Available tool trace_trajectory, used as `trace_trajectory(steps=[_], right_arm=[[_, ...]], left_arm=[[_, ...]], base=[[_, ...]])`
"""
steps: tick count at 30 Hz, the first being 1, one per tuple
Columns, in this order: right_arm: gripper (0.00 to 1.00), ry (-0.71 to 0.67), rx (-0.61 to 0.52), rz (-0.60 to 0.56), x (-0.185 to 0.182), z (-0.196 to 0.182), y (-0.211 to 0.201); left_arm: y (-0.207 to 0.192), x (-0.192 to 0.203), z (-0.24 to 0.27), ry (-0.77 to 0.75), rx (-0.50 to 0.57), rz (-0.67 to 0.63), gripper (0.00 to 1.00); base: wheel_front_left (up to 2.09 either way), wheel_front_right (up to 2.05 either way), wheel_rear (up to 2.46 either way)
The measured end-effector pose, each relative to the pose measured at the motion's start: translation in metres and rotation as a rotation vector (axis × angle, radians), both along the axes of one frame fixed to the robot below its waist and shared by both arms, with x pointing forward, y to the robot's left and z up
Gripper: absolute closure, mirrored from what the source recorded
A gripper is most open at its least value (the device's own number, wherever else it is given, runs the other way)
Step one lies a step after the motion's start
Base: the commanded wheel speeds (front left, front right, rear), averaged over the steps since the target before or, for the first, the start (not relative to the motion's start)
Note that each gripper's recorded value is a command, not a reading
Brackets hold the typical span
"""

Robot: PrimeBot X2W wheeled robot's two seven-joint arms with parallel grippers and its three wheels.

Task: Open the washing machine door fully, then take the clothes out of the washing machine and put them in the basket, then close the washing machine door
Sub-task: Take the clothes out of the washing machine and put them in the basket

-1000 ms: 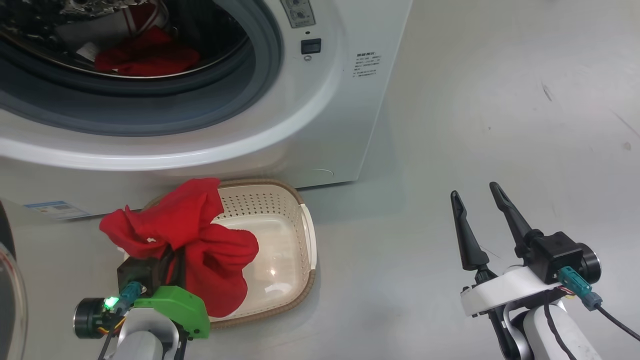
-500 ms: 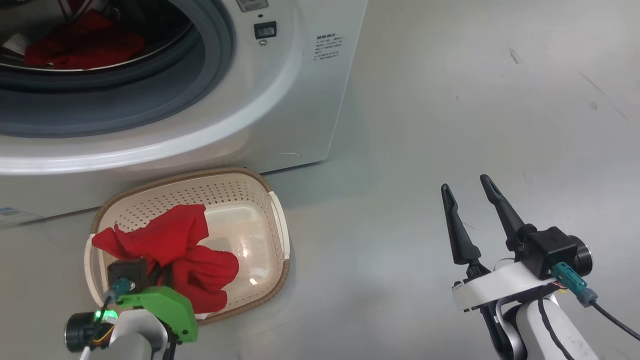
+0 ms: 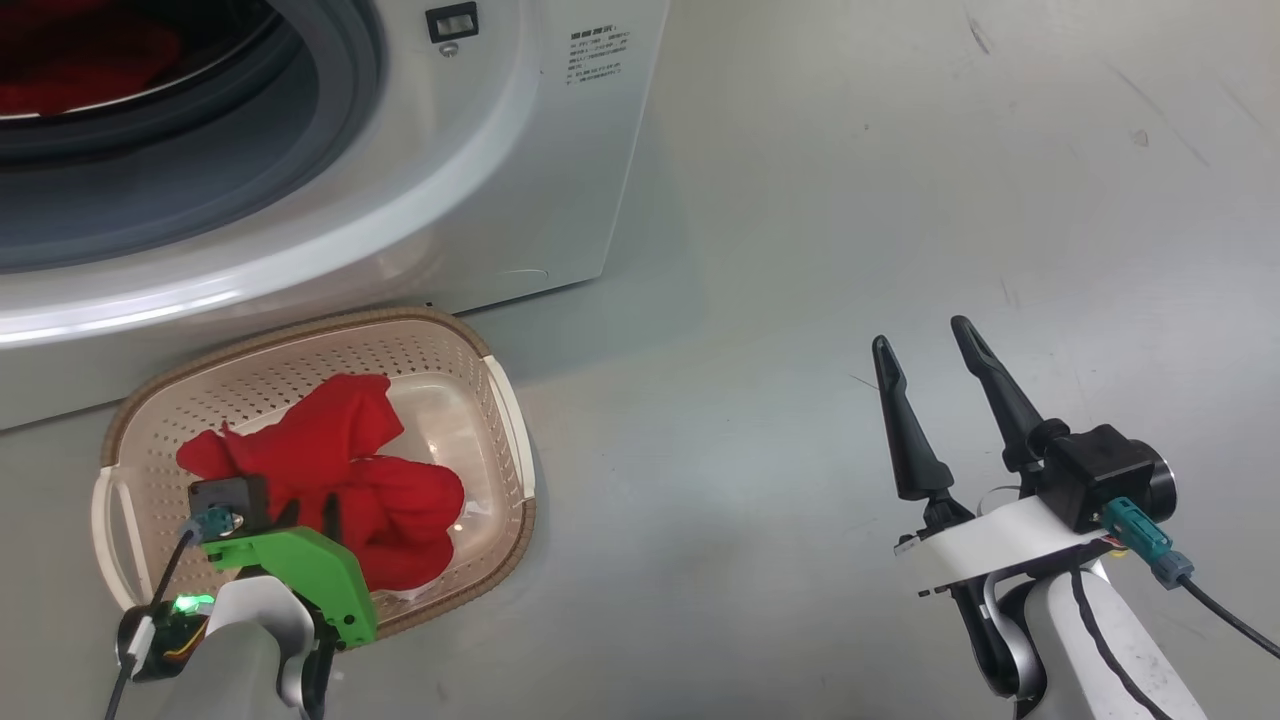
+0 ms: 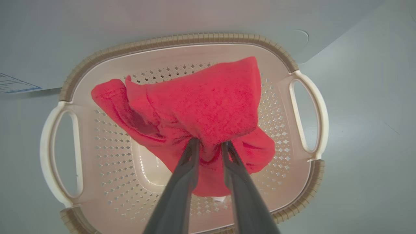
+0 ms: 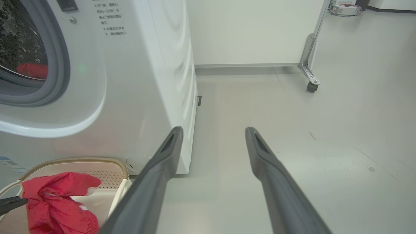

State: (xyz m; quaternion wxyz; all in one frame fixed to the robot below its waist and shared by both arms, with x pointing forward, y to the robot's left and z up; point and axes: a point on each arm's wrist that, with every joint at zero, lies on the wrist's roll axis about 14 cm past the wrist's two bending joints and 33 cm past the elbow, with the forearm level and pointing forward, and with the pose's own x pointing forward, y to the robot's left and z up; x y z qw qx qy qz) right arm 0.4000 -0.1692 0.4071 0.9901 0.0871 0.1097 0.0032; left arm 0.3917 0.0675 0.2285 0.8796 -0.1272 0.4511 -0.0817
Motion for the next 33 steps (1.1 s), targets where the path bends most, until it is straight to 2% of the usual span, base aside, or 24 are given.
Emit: trace_trajectory(steps=[1, 11, 21, 33], right_arm=[[0.00, 0.004, -0.004, -0.007, 0.000, -0.001, -0.003], [0.00, 0.006, -0.009, -0.035, 0.000, -0.003, -0.012], [0.00, -0.009, -0.005, -0.019, 0.001, 0.002, -0.007], [0.00, -0.043, -0.038, 0.003, -0.002, 0.015, -0.009]], left_arm=[[-0.002, 0.000, -0.002, 0.009, -0.001, -0.003, 0.00], [-0.003, 0.000, -0.005, 0.017, 0.003, -0.012, 0.00], [0.009, 0.016, 0.018, -0.116, 0.010, 0.029, 0.00], [0.033, 0.036, 0.074, -0.342, 0.020, 0.108, 0.00]], base=[[0.00, 0.00, 0.00], [0.00, 0.00, 0.00], [0.00, 0.00, 0.00], [0.00, 0.00, 0.00]])
